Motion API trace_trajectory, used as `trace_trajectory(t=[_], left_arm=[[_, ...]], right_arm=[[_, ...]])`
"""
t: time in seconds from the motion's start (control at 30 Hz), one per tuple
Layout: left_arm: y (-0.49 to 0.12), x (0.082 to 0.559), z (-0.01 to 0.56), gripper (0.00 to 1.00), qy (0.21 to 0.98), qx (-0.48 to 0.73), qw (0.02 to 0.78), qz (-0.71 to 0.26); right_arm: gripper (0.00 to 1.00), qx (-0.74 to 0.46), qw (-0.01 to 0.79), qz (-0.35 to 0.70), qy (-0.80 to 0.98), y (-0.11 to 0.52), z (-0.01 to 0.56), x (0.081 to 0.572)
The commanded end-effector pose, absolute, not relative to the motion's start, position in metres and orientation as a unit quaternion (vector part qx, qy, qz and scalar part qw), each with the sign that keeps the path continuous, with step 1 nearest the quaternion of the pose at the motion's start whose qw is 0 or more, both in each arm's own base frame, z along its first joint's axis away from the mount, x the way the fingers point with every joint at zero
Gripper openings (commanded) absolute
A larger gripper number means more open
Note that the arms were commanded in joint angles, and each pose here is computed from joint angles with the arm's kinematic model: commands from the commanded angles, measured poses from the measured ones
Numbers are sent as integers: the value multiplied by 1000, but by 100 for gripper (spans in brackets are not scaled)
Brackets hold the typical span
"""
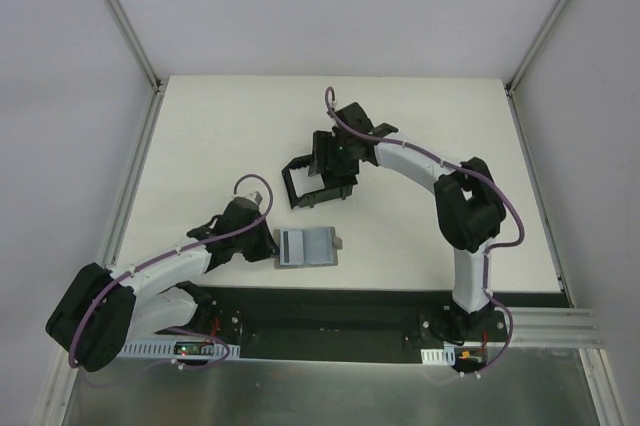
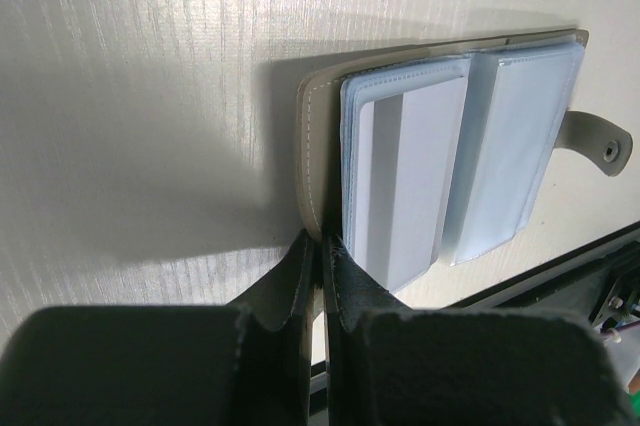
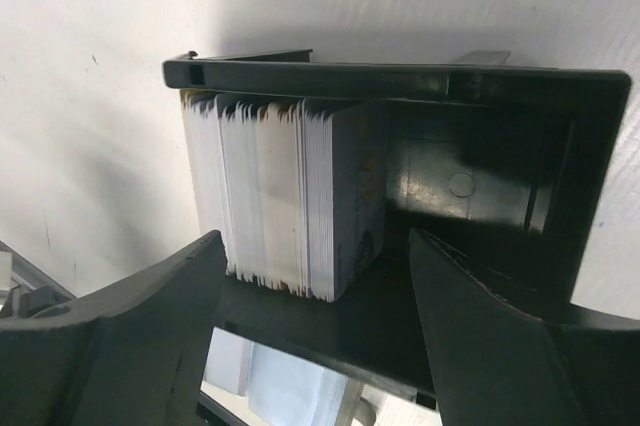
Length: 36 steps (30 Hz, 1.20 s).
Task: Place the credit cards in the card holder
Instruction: Pick up the credit card from the storage box.
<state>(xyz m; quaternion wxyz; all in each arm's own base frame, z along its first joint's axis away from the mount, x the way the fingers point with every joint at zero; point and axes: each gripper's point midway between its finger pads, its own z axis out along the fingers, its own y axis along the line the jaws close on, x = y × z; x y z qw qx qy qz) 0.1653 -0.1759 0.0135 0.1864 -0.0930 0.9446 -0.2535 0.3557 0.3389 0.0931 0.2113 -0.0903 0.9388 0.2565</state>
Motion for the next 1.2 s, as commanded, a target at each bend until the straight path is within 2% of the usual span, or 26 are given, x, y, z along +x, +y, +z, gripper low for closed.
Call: trace_trajectory(t=[0.0,0.33,0.63,0.97,1.17], left_arm=[[-160,156,0,0,960,-86,169,-206],[-163,157,0,0,962,-81,164,-205],[-164,159,1,0,961,-79,166,-207],[-164,159,0,0,962,-79,163,-205],[-165,160,0,0,962,-77,162,-206]], right_arm=[[76,-109,199,300,927,356,101,357],[77,-99,155,345,920,376,80,353],[60,-96,177,368,908,374,103,353],[47,-91,182,369,907,367,108,351],[43,-94,188,375,903,368,116,351]])
